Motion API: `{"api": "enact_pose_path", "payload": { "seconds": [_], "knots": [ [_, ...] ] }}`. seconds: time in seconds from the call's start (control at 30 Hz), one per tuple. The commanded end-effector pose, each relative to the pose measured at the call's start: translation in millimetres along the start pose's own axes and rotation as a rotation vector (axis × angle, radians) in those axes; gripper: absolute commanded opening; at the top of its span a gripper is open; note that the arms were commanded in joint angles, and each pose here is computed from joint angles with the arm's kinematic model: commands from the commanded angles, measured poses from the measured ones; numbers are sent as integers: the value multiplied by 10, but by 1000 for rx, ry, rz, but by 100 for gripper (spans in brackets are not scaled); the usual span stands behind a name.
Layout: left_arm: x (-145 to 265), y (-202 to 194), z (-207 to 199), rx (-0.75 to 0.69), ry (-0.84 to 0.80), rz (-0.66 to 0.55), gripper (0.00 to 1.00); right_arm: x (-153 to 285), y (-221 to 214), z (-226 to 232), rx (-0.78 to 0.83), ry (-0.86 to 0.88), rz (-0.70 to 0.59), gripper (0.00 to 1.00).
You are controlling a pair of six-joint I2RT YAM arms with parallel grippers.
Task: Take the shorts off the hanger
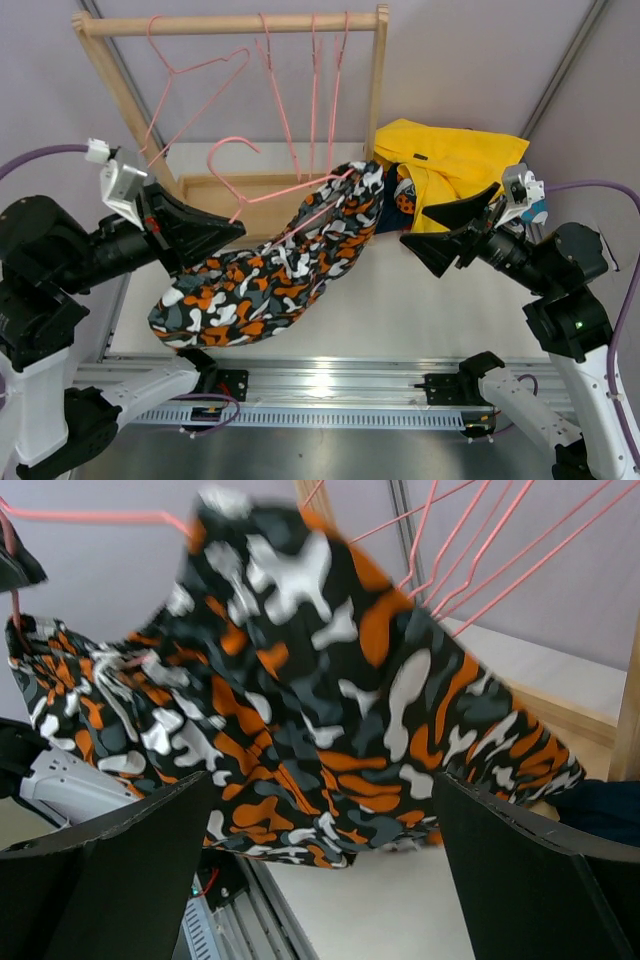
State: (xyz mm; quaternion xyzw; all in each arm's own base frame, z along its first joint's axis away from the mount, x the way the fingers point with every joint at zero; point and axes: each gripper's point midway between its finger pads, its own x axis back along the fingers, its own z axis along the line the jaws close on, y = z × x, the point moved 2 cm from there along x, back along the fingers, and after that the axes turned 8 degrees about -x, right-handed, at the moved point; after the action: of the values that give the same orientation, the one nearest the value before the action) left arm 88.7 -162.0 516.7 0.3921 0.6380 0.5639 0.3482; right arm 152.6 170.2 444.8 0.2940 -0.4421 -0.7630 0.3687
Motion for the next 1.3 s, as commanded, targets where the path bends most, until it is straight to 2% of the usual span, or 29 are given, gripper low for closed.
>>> {"api": "enact_pose_path", "payload": {
  "seconds": [0.0, 0.27, 0.53, 0.6, 0.67, 0.7, 0.73, 0.77, 0.8, 0.9, 1.07, 1.27],
  "knots": [
    [-75, 263, -56, 15, -38, -70, 0, 69, 80, 138, 13, 29, -11, 99],
    [-34, 236, -137, 18, -78, -86, 0, -36, 7, 17, -18, 33, -43, 100],
    [34, 285, -201, 11, -93, -108, 0, -504, -171, -162, -105, 118, -64, 99],
    [40, 275, -186, 9, -82, -107, 0, -592, -273, -160, -110, 126, -42, 95],
    [35, 251, -177, 7, -80, -99, 0, -666, -318, -212, -103, 109, -37, 83],
    [34, 241, -173, 5, -78, -97, 0, -677, -319, -205, -99, 113, -38, 73],
    [39, 231, -167, 6, -73, -95, 0, -686, -319, -213, -95, 107, -42, 35],
    [27, 211, -153, 4, -70, -89, 0, -674, -288, -226, -77, 95, -55, 11],
    [30, 204, -131, 5, -55, -89, 0, -664, -230, -298, -74, 37, -86, 0],
    [22, 111, -58, 11, -15, -54, 0, -549, 17, -437, -16, -93, -190, 0],
    [21, -66, 49, 17, 42, -8, 0, -290, 406, -821, 40, -311, -283, 0],
    [16, -178, 100, 19, 68, 30, 0, 12, 619, -1307, -43, -484, -375, 0]
  ]
}}
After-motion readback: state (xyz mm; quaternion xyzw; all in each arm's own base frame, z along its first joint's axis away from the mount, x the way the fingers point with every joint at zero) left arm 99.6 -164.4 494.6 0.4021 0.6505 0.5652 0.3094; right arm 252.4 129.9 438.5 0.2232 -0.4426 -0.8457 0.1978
